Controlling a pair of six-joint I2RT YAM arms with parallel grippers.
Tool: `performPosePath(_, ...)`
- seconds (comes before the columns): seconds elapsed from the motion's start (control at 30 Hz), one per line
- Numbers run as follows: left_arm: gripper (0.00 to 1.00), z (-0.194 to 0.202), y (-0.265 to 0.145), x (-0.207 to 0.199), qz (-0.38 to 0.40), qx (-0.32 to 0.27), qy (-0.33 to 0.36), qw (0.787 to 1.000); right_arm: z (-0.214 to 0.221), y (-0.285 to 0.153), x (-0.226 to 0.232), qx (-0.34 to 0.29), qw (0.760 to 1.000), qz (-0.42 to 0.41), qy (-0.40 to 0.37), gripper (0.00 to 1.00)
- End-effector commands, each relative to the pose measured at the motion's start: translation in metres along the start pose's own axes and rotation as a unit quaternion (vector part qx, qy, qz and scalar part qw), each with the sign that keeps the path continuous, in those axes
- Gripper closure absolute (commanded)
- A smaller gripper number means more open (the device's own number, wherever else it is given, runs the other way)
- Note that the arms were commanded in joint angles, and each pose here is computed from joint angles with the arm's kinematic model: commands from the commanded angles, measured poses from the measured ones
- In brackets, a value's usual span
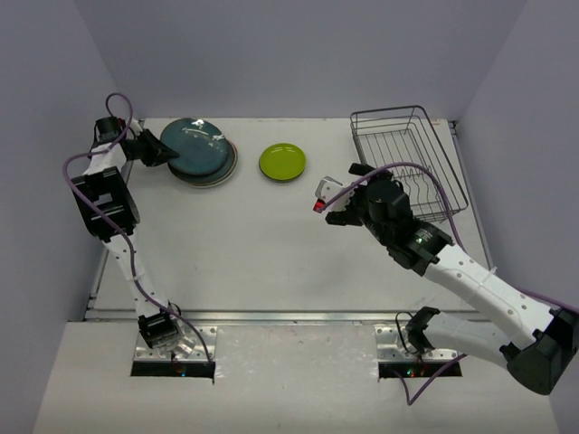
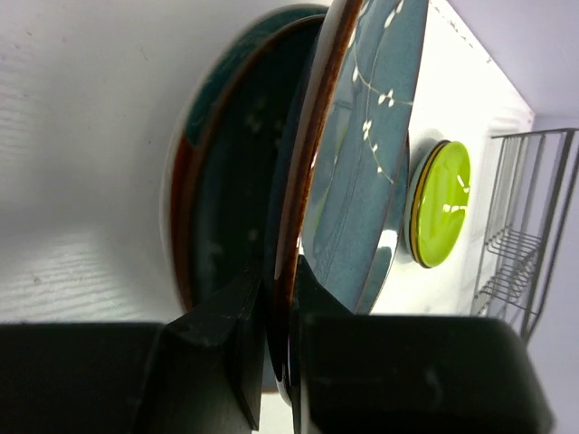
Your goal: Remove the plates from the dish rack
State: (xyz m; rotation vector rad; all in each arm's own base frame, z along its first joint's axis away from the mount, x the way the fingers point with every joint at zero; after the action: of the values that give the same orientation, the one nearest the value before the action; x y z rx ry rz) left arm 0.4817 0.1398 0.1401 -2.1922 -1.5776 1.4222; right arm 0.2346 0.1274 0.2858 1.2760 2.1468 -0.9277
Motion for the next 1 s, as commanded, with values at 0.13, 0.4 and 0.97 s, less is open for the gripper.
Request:
performPosePath(0.13, 1.0, -0.025, 0.003, -0.023, 0.078, -0.028, 0.024, 0.996, 0.003, -0.002, -0.002, 0.046, 0.988, -0.052, 0.134, 0.01)
performPosePath(0.4, 0.66, 0.007, -0.003, -0.02, -0.001, 0.002, 0.053, 0.999, 0.003, 0.002, -0.027, 0.09, 0.952, -0.061, 0.287, 0.01)
performPosePath(0.97, 0.0, 0.038, -0.115, -0.169, -0.246, -0.079, 0.349, 0.901, 0.038, 0.018, -0.055, 0.171, 0.842, -0.053, 0.509, 0.01)
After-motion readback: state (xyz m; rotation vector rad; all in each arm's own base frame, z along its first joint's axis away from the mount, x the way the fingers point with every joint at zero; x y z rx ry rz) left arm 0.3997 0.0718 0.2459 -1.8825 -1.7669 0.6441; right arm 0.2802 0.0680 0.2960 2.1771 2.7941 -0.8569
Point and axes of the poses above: each gripper's point midway between its finger pads, its own y axis out along the fingers, its own x axis along the line the jaws close on, z = x × y, the point moved 9 cm from there along -y, back along the fingers, and after that the axes turned 14 degrees about y, right-handed, at the moved point
